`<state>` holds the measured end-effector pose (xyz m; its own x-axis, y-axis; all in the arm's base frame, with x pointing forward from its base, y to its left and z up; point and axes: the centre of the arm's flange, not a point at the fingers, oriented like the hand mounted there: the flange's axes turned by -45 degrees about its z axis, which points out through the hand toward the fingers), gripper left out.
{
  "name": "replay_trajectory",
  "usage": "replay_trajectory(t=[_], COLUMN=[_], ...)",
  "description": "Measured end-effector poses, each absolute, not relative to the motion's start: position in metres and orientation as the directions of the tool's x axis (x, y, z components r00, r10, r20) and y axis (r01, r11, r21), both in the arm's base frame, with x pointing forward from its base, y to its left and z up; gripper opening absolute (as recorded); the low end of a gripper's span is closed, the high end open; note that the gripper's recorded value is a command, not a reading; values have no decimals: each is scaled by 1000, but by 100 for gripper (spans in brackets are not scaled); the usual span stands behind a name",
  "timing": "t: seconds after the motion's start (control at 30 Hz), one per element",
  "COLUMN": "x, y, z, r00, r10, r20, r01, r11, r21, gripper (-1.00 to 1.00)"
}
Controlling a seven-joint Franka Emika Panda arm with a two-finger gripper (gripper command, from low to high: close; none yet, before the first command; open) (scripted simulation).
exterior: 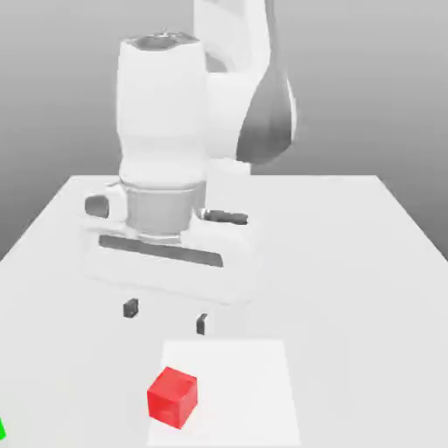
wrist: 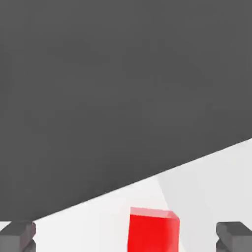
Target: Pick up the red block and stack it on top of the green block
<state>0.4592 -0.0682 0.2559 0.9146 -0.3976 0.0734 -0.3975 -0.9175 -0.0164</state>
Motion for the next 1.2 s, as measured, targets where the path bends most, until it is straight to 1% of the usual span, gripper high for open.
replay_trajectory(t=[0.07,0.1,0.23,0.27,0.5,0.67,0.7,0.9,1.07,1.13,1.2], x=[449,447,445,444,444,445,448,479,481,478,477], y=[-70,-70,-70,-70,-70,-70,-79,-190,-298,-323,-329], z=[220,206,156,148,148,200,207,227,242,230,202], r00=[907,905,903,903,902,902,888,668,401,336,320], r10=[-421,-426,-430,-431,-431,-432,-460,-744,-916,-942,-948], r20=[22,11,1,0,1,1,1,0,-1,-1,0], r01=[-421,-426,-430,-431,-431,-432,-460,-744,-916,-942,-948], r11=[-907,-905,-903,-903,-902,-902,-888,-668,-401,-336,-320], r21=[-5,-3,0,0,0,0,0,-3,-3,-3,-2], gripper=[0,0,0,-100,-100,-100,-100,-100,-100,-100,-100])
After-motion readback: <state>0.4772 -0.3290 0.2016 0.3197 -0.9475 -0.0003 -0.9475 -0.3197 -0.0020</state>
